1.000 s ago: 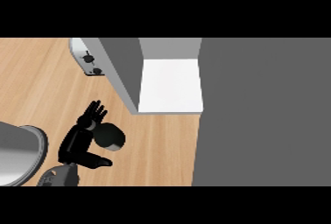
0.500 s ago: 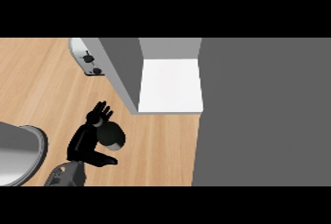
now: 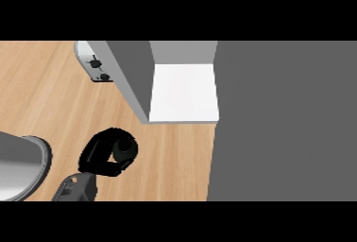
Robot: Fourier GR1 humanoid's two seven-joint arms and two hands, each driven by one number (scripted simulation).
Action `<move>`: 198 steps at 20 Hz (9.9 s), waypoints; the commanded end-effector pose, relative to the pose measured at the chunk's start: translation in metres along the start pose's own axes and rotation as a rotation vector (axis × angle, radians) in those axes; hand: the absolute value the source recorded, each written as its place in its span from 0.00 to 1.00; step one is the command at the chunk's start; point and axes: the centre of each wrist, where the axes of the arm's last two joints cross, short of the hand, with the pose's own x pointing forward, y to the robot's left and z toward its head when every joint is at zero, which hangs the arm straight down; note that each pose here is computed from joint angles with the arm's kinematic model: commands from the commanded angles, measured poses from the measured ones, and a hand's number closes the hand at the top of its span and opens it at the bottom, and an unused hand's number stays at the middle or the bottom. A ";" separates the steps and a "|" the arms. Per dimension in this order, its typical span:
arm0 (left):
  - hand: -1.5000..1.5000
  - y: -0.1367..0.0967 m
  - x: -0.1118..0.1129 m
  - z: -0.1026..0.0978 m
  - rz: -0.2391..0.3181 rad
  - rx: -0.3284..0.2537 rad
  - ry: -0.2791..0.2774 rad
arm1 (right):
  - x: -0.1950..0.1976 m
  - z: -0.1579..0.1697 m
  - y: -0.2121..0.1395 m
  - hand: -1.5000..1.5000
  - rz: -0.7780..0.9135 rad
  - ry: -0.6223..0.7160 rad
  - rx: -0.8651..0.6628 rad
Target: Pick up the wine, place it into the cabinet and close the cabinet
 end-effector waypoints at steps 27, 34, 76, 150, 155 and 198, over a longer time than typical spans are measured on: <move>1.00 -0.037 0.099 0.024 -0.197 0.251 -0.335 | 0.006 0.013 -0.002 0.00 -0.078 -0.054 0.051; 1.00 -0.087 0.131 0.016 -0.196 0.193 -0.300 | 0.011 0.026 0.007 0.00 -0.085 -0.039 0.035; 1.00 -0.262 0.173 -0.119 -0.218 0.222 -0.305 | 0.013 0.014 -0.007 0.00 -0.045 -0.032 0.055; 1.00 -0.131 0.107 -0.228 -0.315 0.503 -0.275 | -0.002 0.005 -0.003 0.00 -0.105 -0.052 0.076; 1.00 -0.129 0.095 -0.222 -0.210 0.545 -0.252 | -0.014 0.008 -0.001 0.00 -0.111 -0.064 0.091; 0.00 -0.098 0.063 -0.195 -0.418 0.578 -0.262 | -0.015 -0.010 0.001 0.00 -0.104 -0.071 0.109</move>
